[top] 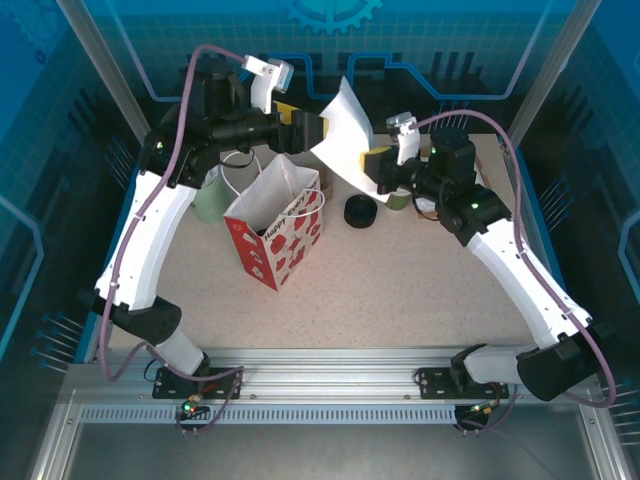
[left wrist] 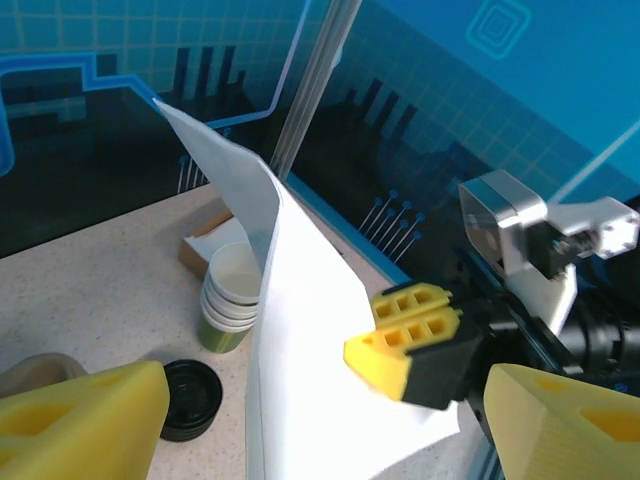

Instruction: Pack the takeout coffee

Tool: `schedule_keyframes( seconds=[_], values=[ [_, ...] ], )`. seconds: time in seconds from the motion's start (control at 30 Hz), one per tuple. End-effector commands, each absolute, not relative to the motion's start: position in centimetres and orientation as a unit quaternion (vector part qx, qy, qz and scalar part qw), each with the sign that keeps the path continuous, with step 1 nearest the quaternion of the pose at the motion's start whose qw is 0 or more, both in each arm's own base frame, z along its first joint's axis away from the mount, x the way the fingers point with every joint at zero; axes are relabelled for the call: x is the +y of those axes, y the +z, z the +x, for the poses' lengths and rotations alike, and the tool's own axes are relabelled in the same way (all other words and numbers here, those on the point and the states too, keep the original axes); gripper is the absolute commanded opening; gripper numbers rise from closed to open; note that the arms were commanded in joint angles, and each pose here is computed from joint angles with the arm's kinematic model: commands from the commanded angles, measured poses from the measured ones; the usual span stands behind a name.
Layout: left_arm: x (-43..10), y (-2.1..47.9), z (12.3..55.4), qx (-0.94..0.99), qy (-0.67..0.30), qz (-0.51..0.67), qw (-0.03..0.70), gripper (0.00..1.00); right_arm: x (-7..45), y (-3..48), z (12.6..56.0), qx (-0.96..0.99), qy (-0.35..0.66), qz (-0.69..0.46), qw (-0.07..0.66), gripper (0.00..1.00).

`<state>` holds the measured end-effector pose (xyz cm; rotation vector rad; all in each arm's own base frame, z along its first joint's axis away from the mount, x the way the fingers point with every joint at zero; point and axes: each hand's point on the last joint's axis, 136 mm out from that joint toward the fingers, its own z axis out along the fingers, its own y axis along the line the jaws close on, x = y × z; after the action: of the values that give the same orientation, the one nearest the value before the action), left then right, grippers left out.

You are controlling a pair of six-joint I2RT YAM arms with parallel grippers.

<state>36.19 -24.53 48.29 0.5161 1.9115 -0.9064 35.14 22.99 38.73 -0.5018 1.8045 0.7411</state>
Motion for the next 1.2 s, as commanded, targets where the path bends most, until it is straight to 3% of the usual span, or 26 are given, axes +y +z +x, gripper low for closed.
schedule_keyframes(
  seconds=[0.0,0.2,0.33,0.37,0.47,0.53,0.63,0.9,1.17],
  values=[
    [-24.7,46.1,36.6,0.807,-0.353,0.211,0.425,0.79,24.3,40.3,34.1,0.724,0.319,-0.244,0.562,0.09],
    [-27.1,46.6,36.5,0.782,-0.428,0.227,0.392,0.44,25.6,39.8,33.9,0.722,0.327,-0.25,0.556,0.09],
    [-27.2,47.3,36.8,0.768,-0.425,0.244,0.412,0.03,26.4,39.5,33.5,0.722,0.333,-0.257,0.549,0.11],
    [-27.0,47.4,36.8,0.767,-0.418,0.248,0.419,0.0,26.4,39.5,33.3,0.722,0.332,-0.26,0.548,0.12],
    [-25.3,48.3,36.3,0.76,-0.395,0.264,0.444,0.0,26.2,39.9,32.5,0.721,0.333,-0.266,0.546,0.26],
    [-24.1,49.0,35.2,0.752,-0.375,0.286,0.461,0.0,26.1,40.4,31.4,0.718,0.338,-0.28,0.541,0.49],
    [-22.4,49.9,33.2,0.734,-0.34,0.328,0.487,0.0,25.6,41.1,30.0,0.713,0.336,-0.295,0.539,0.66],
    [-18.1,50.9,28.9,0.713,-0.251,0.385,0.529,0.0,24.0,41.2,29.2,0.72,0.299,-0.299,0.55,0.74],
    [-14.3,47.7,29.6,0.765,-0.153,0.377,0.499,0.0,24.6,39.2,30.4,0.738,0.294,-0.299,0.529,0.75]
  ],
)
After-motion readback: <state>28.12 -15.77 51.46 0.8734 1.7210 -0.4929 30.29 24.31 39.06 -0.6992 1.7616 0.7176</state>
